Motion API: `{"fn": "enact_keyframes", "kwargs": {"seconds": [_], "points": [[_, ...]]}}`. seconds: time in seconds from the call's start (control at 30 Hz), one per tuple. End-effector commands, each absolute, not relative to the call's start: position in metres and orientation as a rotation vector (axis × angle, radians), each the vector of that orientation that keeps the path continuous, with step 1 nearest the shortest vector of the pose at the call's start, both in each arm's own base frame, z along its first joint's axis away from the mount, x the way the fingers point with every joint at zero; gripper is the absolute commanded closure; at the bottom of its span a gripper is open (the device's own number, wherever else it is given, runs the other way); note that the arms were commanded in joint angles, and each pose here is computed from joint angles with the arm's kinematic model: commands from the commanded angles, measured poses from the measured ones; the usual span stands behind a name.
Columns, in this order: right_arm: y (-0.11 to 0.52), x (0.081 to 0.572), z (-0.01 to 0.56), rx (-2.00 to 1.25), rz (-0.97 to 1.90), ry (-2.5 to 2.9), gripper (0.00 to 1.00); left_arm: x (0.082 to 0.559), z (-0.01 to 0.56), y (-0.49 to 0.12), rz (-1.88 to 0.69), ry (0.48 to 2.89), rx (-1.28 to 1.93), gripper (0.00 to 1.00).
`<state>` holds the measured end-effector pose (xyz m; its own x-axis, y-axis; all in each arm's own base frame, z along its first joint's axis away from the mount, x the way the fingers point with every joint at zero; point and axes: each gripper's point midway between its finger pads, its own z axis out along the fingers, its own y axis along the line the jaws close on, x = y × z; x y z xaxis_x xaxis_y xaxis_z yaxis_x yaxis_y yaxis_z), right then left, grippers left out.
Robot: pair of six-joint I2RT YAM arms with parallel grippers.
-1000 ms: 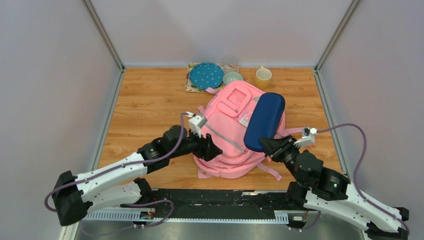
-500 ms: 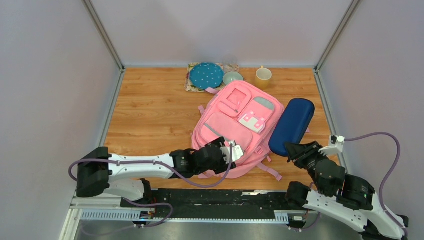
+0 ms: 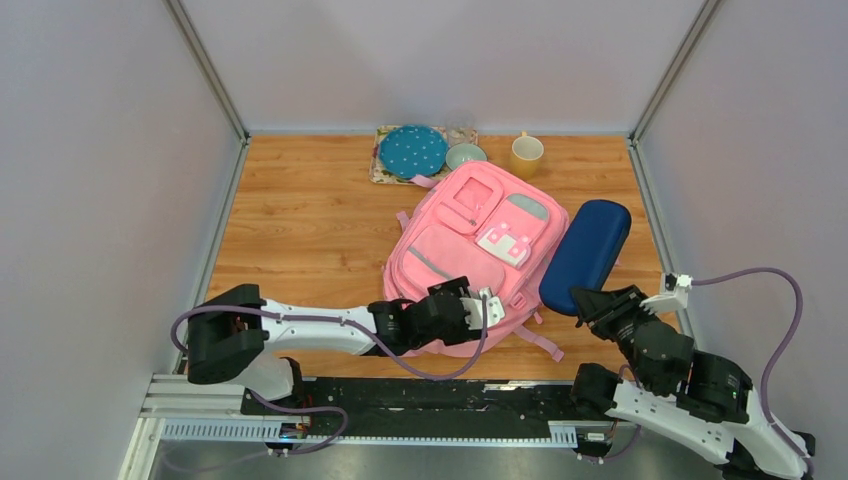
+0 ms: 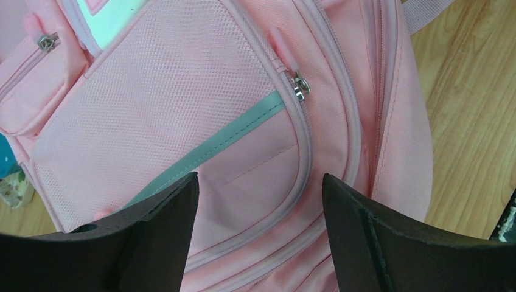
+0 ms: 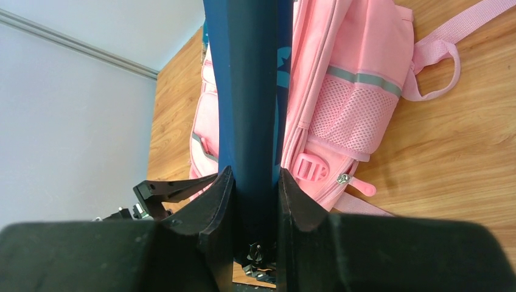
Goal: Pack the student bag
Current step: Place the book in the student bag.
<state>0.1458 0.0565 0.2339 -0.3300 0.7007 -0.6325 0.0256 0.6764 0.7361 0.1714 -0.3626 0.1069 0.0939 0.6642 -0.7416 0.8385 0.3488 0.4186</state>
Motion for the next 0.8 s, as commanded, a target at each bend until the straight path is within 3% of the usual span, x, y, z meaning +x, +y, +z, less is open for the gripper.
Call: {"fn": "enact_keyframes", "kwargs": {"seconds": [0.0, 0.03, 0.1, 0.2, 0.37, 0.77], "points": [[0.053, 0.146, 0.242, 0.634, 0.811, 1.754, 1.00, 0.179, 0.124, -0.382, -0.233, 1.561, 1.326, 0.21], [0.054, 0.146, 0.241, 0.634, 0.816, 1.759, 1.00, 0.182, 0.126, -0.383, -0.220, 1.554, 1.310, 0.23], [0.057, 0.146, 0.241, 0.633, 0.828, 1.762, 1.00, 0.190, 0.128, -0.381, -0.171, 1.555, 1.272, 0.36], [0.061, 0.145, 0.237, 0.625, 0.831, 1.777, 1.00, 0.199, 0.137, -0.383, -0.134, 1.543, 1.216, 0.68], [0.063, 0.142, 0.230, 0.618, 0.840, 1.809, 1.00, 0.206, 0.155, -0.392, -0.121, 1.515, 1.193, 1.00], [0.069, 0.111, 0.208, 0.565, 0.981, 1.945, 1.00, 0.211, 0.218, -0.412, -0.184, 1.480, 1.165, 1.00]]}}
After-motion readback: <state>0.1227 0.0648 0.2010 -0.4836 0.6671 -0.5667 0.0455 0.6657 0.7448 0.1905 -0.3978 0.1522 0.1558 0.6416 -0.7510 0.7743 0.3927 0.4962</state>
